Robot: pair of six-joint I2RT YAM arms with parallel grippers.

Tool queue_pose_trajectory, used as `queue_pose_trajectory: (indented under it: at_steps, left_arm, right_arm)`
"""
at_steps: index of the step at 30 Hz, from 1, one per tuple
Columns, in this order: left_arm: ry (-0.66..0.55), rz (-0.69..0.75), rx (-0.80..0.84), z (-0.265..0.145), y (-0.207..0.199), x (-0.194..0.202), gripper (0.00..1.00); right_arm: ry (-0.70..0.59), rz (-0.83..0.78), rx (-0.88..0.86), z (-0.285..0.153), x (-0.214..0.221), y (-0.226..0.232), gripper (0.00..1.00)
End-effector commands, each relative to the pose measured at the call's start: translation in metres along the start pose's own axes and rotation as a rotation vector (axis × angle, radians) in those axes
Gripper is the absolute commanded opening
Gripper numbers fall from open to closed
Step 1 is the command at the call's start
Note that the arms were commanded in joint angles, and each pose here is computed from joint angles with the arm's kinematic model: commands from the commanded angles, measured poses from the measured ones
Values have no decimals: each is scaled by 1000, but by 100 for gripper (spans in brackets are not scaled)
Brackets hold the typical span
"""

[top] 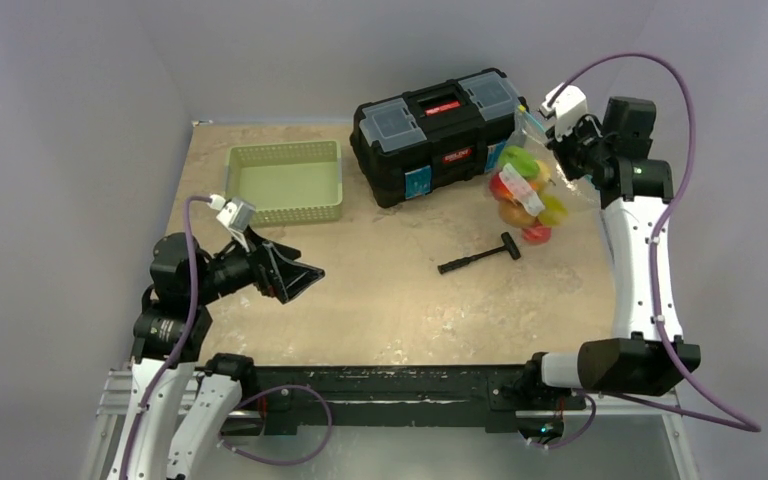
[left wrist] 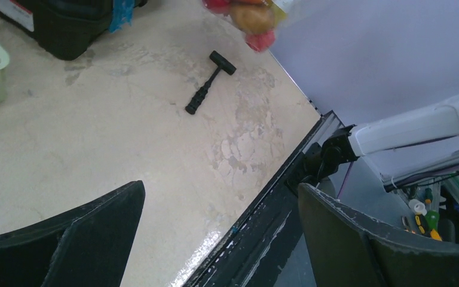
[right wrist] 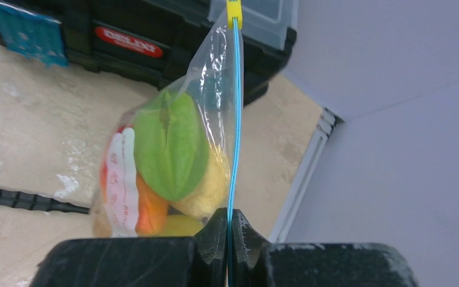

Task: Open the zip-top bag and remove the fake food
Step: Pick up the zipper food storage bag at the center of the board, then place the zipper food storage bag at the center of the board.

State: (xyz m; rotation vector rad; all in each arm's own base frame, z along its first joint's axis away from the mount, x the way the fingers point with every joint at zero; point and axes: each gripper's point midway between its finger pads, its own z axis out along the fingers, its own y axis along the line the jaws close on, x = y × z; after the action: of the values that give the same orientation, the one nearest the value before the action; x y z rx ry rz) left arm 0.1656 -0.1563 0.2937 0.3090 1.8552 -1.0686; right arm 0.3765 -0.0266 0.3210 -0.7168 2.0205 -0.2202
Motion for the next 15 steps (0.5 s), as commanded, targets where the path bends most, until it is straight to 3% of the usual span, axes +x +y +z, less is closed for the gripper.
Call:
queue_pose_trajectory:
  at_steps: [1, 8, 15]
  left_arm:
    - [-47, 169, 174, 4, -30, -21, 100]
    - [-92, 310, 293, 16, -45, -25, 100]
    - [-88, 337, 344, 28, -46, -12, 100]
  right_arm:
    - [-174, -77, -143, -34, -47, 21, 0]
    - [-317, -150, -487, -55, -64, 95, 0]
    - [-380, -206, -784, -67, -50, 174, 0]
